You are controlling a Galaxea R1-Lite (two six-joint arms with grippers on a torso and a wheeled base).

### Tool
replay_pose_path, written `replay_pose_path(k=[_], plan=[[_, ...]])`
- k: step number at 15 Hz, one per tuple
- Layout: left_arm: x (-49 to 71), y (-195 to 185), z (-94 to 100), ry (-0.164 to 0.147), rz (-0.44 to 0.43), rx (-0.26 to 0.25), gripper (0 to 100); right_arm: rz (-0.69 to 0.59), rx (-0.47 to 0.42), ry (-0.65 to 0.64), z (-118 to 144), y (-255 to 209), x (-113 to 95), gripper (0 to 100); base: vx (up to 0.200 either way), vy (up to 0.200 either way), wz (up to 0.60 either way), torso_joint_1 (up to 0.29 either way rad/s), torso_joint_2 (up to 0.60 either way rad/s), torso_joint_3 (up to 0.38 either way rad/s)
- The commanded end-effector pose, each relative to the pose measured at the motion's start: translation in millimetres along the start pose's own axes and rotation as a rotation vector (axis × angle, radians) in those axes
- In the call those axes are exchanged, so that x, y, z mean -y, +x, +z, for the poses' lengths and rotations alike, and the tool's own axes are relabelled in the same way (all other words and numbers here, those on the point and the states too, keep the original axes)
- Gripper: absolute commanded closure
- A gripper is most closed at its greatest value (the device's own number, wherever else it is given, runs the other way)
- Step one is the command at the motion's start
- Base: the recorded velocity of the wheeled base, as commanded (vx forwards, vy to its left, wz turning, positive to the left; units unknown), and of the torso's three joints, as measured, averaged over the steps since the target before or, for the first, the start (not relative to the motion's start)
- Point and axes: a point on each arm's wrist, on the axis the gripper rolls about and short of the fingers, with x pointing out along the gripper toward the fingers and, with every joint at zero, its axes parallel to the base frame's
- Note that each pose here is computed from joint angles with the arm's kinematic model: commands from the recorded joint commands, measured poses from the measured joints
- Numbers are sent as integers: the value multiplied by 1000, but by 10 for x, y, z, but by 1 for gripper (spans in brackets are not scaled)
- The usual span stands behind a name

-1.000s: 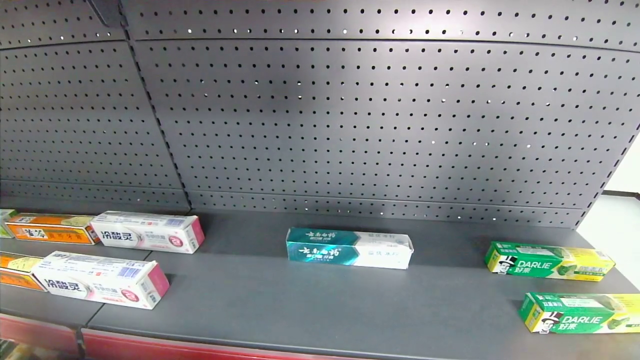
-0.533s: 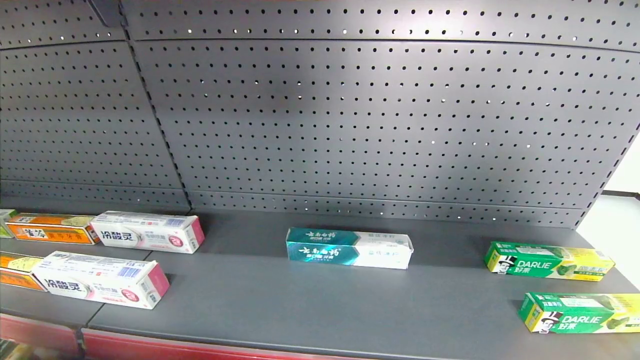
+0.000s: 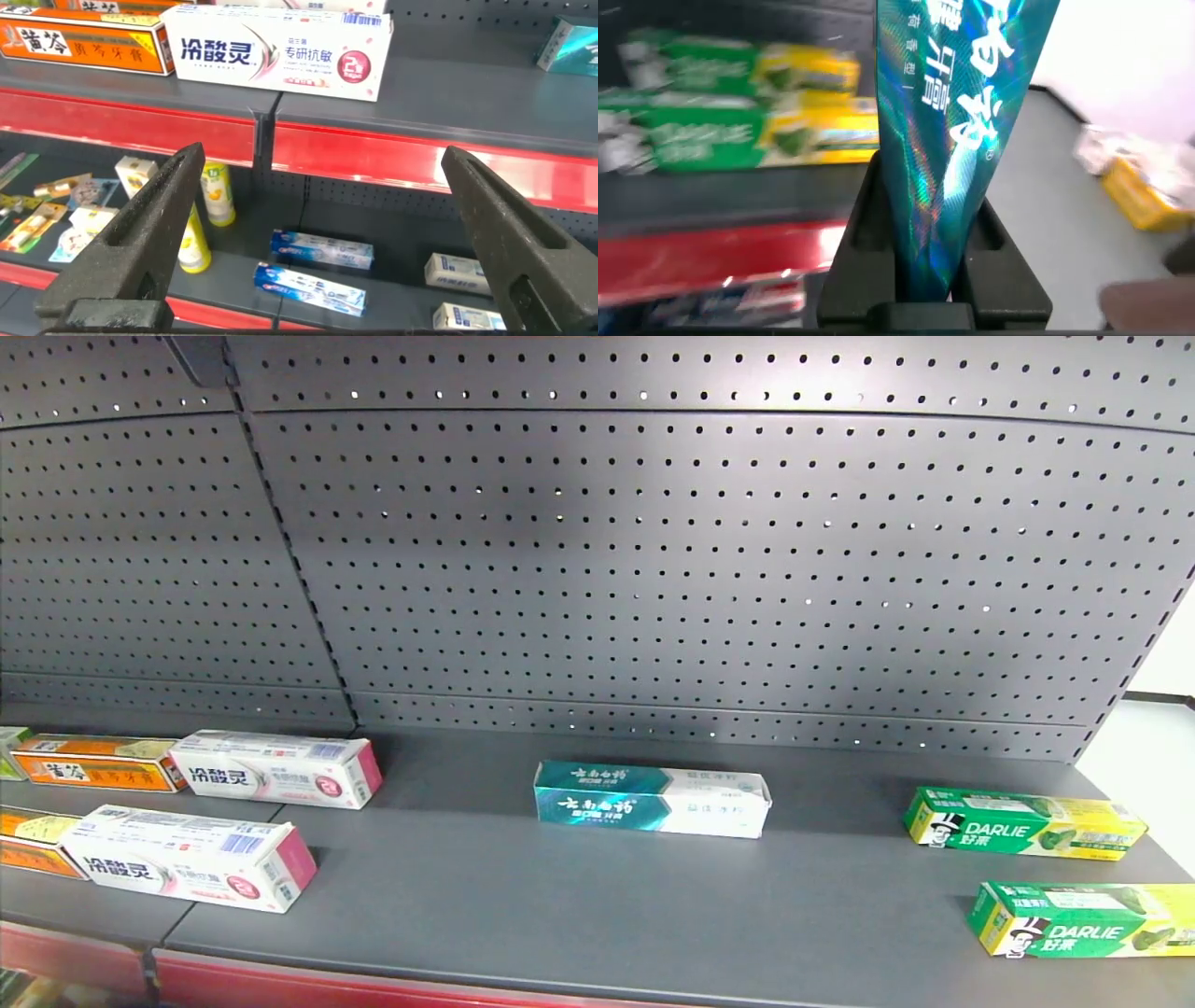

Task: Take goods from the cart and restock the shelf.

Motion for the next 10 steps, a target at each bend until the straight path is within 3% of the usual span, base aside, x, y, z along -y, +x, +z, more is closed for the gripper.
replay_pose_path(k=[1,6,9,10], plan=[[0,0,0,0,0,0,0,-132,18,28,-138,103,-19,100,0,0,0,0,0,0],[0,0,0,0,0,0,0,-20,52,17,-152,81,-36,100,0,0,0,0,0,0],[0,0,0,0,0,0,0,-8,44,16,-171,74,-40,100,0,0,-600,1,4,4],[0,0,0,0,0,0,0,3,51,20,-169,71,-41,100,0,0,0,0,0,0]])
